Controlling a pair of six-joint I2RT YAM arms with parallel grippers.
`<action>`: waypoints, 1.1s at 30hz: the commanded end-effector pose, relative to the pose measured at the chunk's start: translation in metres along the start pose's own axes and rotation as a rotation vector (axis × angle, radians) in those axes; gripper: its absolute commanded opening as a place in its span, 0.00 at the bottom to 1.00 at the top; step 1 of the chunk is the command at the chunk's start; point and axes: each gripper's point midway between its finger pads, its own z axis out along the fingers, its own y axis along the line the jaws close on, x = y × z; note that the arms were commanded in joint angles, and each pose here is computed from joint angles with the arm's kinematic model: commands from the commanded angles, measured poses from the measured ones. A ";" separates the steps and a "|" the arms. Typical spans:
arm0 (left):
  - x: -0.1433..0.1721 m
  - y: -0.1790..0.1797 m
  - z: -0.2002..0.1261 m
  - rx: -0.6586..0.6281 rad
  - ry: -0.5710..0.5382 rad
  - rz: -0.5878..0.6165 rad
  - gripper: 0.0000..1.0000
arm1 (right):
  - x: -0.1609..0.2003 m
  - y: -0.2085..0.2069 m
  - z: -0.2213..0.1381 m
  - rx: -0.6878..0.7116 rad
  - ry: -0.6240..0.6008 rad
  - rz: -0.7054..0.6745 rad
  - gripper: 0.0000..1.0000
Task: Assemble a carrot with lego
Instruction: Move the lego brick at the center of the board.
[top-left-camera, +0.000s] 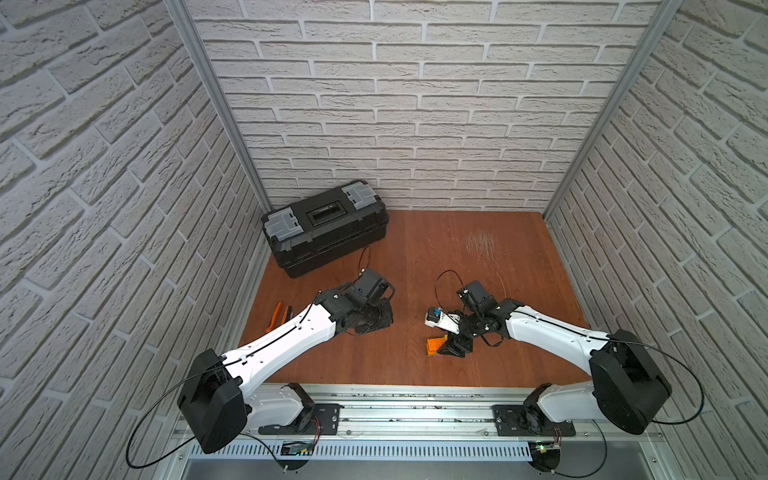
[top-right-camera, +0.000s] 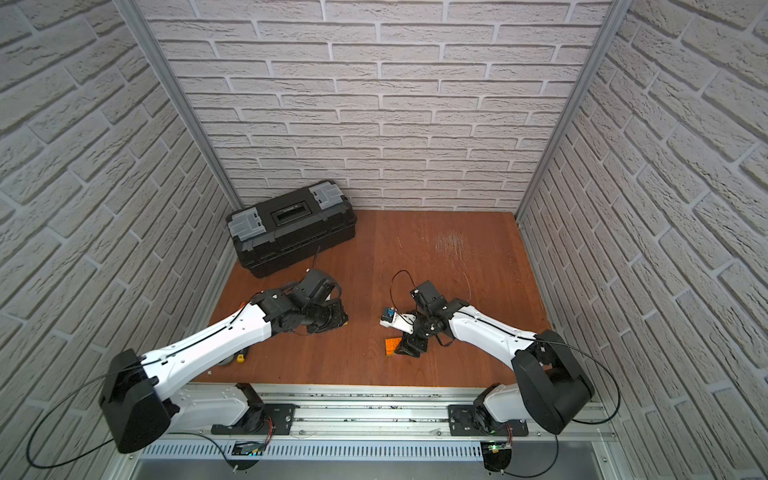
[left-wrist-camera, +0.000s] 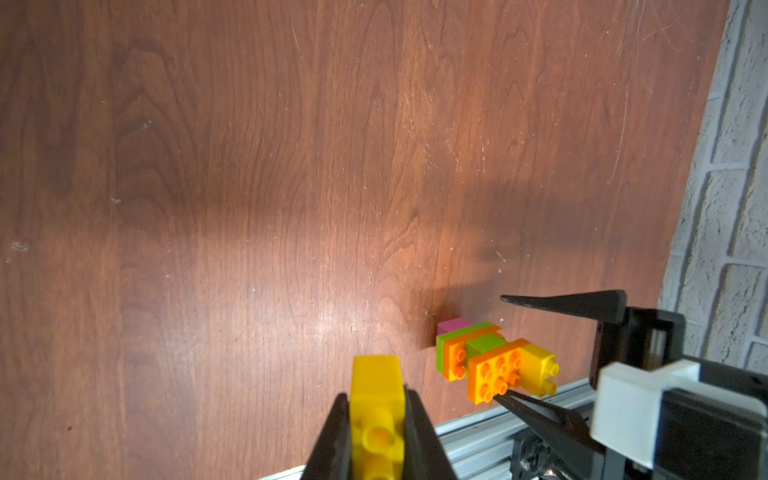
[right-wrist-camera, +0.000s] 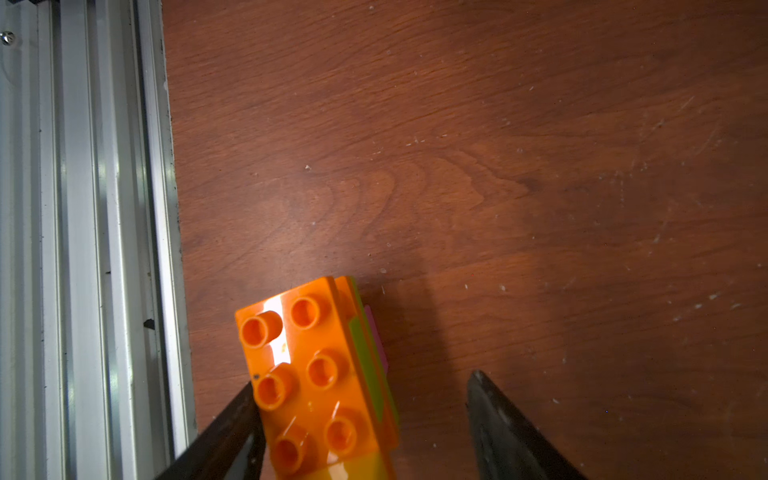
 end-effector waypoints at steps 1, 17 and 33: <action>-0.004 -0.001 0.001 0.018 -0.011 0.013 0.00 | -0.005 0.000 0.000 -0.003 0.007 0.005 0.74; -0.005 0.001 0.005 0.059 0.031 0.015 0.00 | -0.039 -0.014 -0.015 0.093 -0.056 0.166 0.76; -0.019 0.006 -0.009 0.021 0.080 0.060 0.00 | -0.048 -0.020 -0.040 0.382 -0.429 0.314 0.82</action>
